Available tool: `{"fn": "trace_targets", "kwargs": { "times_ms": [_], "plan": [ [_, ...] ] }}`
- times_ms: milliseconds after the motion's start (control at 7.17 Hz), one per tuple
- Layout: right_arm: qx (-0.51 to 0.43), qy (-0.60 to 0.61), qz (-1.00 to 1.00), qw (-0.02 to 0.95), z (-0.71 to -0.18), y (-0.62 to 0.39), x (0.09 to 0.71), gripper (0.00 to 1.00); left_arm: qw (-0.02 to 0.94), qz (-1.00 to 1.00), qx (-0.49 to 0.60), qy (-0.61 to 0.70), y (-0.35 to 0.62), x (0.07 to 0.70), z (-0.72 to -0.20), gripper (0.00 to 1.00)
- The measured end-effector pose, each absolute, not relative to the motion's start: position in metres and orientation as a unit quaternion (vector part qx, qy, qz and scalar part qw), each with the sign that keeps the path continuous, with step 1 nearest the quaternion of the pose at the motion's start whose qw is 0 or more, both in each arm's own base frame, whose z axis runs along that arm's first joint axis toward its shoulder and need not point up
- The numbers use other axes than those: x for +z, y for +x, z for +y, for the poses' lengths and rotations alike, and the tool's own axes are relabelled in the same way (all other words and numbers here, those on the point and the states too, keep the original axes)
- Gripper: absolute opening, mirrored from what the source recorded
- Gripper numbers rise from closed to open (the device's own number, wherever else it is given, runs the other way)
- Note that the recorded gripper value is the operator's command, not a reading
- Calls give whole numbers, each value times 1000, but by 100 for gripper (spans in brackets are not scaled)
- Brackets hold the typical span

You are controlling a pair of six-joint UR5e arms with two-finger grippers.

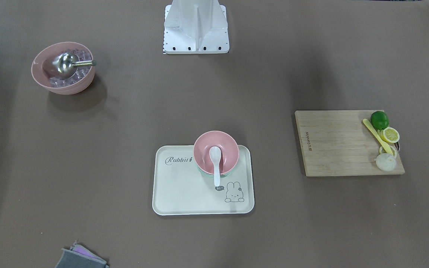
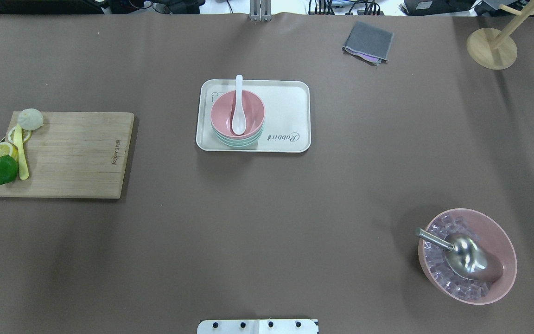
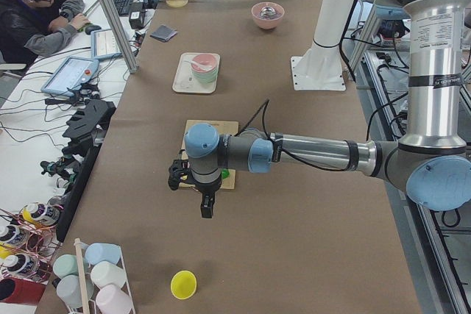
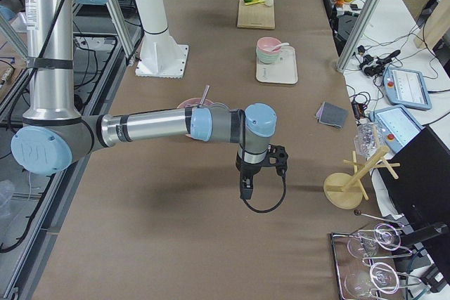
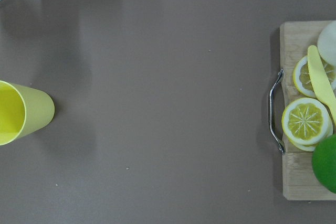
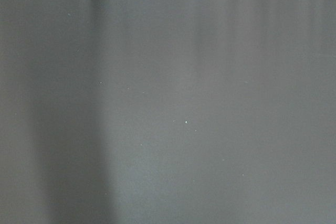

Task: Stack pink bowl on green and place spoon

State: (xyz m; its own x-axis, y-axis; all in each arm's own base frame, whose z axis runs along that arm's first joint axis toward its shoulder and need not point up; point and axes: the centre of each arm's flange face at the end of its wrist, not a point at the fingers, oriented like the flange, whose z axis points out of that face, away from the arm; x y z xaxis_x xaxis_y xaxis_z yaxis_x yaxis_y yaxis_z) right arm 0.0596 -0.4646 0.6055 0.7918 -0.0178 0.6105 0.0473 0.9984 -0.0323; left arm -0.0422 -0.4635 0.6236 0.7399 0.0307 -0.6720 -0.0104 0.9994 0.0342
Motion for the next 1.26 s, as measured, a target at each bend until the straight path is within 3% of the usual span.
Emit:
{"fn": "trace_targets", "kwargs": {
  "times_ms": [1256],
  "plan": [
    [-17,-23,-322,946,-460,59,610,100,933,359,-7,32,-64,617,-448,98]
  ]
}}
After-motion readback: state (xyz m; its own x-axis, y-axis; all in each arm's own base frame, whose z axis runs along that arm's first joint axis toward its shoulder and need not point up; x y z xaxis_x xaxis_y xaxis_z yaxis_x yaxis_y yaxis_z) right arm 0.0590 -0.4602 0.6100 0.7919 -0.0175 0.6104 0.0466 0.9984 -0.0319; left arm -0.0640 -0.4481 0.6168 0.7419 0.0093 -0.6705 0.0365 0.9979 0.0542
